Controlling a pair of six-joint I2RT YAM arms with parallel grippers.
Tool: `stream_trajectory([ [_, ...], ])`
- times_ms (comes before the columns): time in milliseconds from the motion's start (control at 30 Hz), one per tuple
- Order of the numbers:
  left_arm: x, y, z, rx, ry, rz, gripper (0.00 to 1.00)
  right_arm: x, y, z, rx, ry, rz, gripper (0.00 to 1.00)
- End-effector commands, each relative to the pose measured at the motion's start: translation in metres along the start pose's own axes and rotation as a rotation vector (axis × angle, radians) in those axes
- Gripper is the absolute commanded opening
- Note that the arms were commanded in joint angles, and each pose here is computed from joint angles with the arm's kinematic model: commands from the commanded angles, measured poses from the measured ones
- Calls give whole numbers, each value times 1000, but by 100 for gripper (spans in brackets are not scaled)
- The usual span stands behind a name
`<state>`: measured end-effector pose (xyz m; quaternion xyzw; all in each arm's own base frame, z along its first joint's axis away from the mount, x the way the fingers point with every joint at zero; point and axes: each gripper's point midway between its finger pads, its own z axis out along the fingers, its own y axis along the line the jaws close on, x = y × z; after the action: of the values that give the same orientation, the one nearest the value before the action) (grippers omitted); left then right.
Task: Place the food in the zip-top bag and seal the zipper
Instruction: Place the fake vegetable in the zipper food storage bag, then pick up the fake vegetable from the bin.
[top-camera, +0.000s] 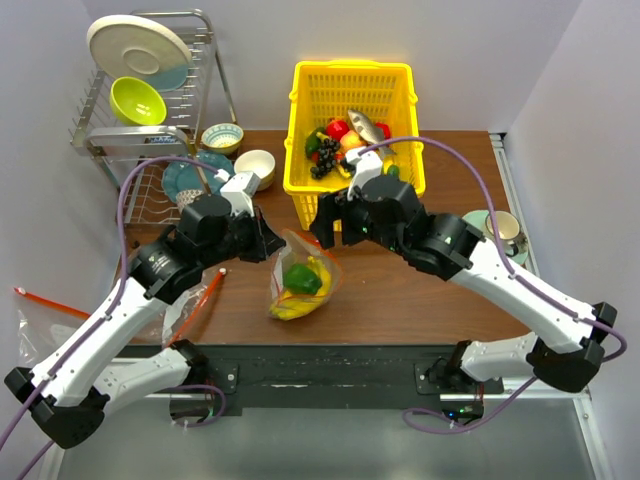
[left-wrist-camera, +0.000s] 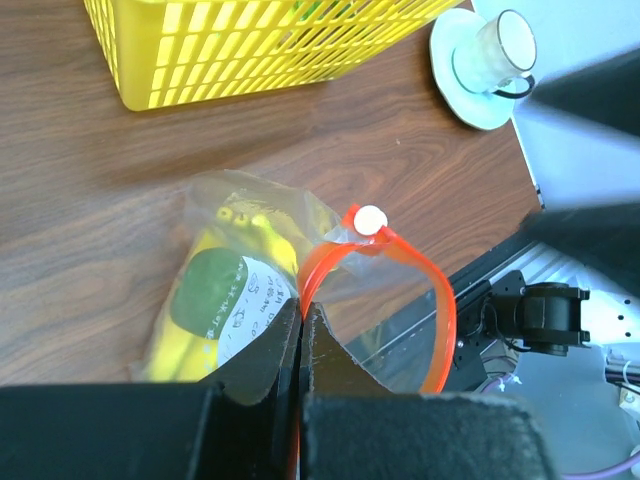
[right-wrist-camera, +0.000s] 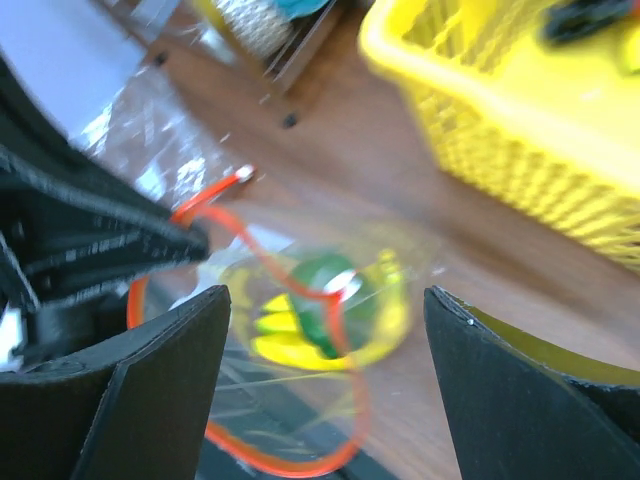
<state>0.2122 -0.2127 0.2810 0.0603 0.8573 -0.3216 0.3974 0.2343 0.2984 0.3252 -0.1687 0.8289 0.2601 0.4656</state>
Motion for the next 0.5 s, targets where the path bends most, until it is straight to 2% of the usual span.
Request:
stream_trajectory([
  [0,-3,-3,0,23,-34,15,0,-32,-34,-8,200,-6,-82,81],
  [267,5,2,1,22,-33,13,0,-98,-81,15,277,-42,-6,77],
  [467,8,8,5,3,-33,4,0,-107,-133,68,363,21,35,77],
])
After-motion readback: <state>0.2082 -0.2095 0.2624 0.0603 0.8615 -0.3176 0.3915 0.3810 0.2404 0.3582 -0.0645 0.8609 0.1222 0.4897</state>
